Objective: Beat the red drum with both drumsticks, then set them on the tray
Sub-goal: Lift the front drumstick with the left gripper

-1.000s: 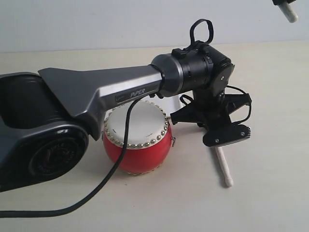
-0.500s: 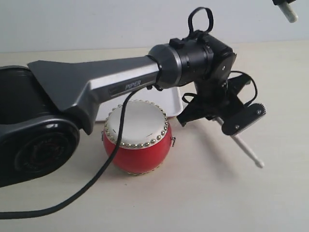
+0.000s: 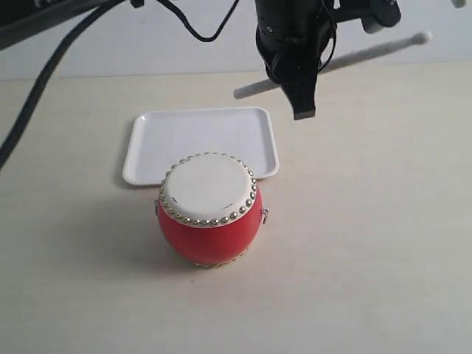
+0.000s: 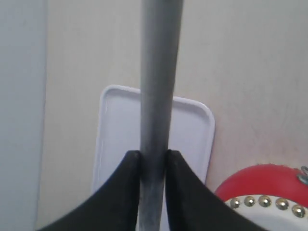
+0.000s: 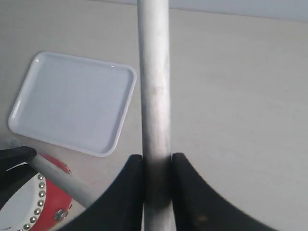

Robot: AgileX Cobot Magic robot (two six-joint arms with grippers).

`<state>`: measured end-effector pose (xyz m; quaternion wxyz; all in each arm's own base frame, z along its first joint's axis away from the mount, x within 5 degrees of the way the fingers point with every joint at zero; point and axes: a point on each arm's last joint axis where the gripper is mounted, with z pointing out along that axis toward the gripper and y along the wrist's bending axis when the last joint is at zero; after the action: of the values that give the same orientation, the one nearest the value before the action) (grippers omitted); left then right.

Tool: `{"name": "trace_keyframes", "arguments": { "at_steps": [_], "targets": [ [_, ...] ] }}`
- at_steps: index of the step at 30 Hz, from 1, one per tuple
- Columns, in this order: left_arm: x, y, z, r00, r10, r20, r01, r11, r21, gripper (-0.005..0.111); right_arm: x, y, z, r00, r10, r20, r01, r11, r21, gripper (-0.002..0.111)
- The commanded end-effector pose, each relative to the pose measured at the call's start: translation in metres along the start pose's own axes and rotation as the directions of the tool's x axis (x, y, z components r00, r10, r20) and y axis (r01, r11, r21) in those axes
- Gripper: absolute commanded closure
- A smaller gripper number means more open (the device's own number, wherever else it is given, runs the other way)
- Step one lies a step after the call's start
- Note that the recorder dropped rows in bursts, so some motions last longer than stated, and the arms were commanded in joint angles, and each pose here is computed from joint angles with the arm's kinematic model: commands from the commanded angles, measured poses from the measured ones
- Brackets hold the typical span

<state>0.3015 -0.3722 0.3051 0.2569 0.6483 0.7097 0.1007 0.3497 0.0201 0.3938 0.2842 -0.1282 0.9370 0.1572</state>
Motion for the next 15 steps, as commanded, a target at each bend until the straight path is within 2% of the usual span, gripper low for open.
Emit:
{"name": "trace_keyframes", "arguments": {
  "at_steps": [1,5,9,12,15],
  "targets": [
    [0.012,0.010,-0.020,0.960,-0.281,0.003,0.281,0.959,-0.024,0.107,0.003,0.008,-0.018,0.997,0.060,0.046,-0.060,0.998,0.001,0.108],
    [0.022,0.012,-0.036,0.929,-0.370,0.018,0.369,0.928,0.043,0.107,0.017,0.015,-0.026,0.997,0.064,0.038,-0.064,0.998,-0.004,0.108],
    [0.049,0.011,-0.033,0.884,-0.464,-0.060,0.467,0.882,0.066,0.107,0.040,0.020,-0.027,0.997,0.082,-0.004,-0.082,0.997,-0.010,0.108],
    [0.083,0.011,-0.032,0.807,-0.572,-0.146,0.584,0.810,0.056,0.107,0.058,0.026,-0.030,0.995,0.092,-0.024,-0.093,0.996,-0.016,0.108],
    [0.114,0.008,-0.047,0.734,-0.653,-0.188,0.674,0.735,0.075,0.107,0.070,0.035,-0.037,0.994,0.108,-0.012,-0.108,0.993,-0.056,0.108]
  ]
}}
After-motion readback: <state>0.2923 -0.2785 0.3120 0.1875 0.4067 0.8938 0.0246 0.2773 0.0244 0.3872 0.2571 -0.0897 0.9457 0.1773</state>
